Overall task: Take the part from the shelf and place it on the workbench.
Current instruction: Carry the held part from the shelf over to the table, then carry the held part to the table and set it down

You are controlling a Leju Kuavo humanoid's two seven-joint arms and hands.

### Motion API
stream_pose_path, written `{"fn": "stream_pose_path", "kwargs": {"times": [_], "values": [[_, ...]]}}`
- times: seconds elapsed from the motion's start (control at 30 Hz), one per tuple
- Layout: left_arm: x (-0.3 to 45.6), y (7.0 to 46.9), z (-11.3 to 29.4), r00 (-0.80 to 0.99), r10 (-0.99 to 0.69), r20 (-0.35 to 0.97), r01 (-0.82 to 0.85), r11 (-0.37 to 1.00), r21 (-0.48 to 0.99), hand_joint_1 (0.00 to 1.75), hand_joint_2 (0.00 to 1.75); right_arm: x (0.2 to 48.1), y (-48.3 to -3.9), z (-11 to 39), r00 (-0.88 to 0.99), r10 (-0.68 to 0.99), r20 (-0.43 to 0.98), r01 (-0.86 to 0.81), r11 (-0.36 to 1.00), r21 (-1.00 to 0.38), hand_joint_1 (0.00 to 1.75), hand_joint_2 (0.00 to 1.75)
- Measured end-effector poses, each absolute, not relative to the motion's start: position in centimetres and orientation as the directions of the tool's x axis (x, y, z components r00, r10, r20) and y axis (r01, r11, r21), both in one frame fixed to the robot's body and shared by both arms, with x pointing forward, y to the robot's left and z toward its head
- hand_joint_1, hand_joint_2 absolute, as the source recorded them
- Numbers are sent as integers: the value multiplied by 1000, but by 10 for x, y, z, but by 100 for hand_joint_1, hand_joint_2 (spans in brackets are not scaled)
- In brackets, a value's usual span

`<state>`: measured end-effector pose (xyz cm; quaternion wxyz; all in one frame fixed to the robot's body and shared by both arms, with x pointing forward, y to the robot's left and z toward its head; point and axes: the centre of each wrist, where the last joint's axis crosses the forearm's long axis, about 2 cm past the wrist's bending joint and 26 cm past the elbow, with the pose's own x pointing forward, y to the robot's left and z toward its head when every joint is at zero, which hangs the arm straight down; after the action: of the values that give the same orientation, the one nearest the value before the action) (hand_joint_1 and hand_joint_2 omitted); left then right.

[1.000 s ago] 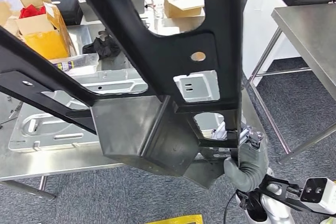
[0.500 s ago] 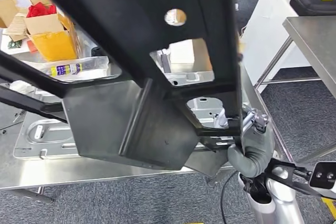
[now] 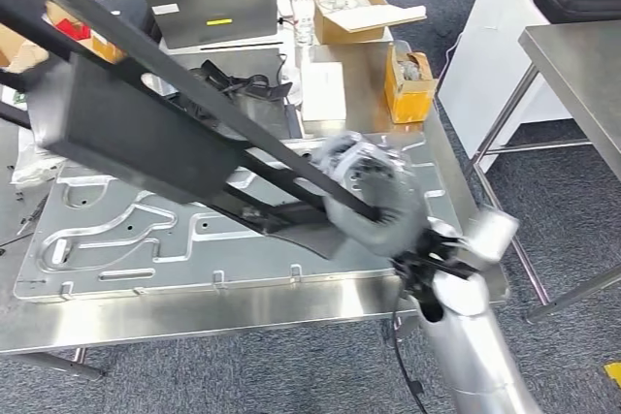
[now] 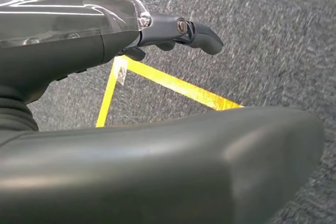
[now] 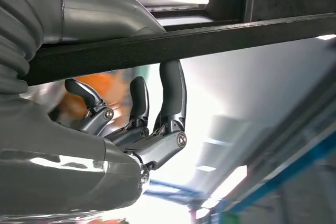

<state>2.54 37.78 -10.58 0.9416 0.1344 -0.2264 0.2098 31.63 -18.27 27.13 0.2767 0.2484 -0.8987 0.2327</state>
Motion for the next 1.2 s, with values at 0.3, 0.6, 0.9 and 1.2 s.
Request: {"fn": "stream_pose_path", "kwargs": {"times": [0.3, 0.6, 0.9, 1.2], "values": [[31, 375, -106, 817, 298, 494, -415, 898, 144, 0, 0, 341, -126, 267, -796, 13, 605, -359, 795, -489, 175, 175], [32, 374, -106, 829, 268, 490, -383, 912, 149, 0, 0, 340, -128, 242, -835, 393, 385, 24, 726, -688, 175, 175], [33, 371, -106, 832, 238, 501, -349, 926, 140, 0, 0, 331, -129, 240, -763, 644, 62, 391, 535, -749, 175, 175], [38, 378, -105, 840, 186, 510, -294, 946, 139, 0, 0, 332, -131, 203, -699, 699, -150, 517, 349, -782, 175, 175]]}}
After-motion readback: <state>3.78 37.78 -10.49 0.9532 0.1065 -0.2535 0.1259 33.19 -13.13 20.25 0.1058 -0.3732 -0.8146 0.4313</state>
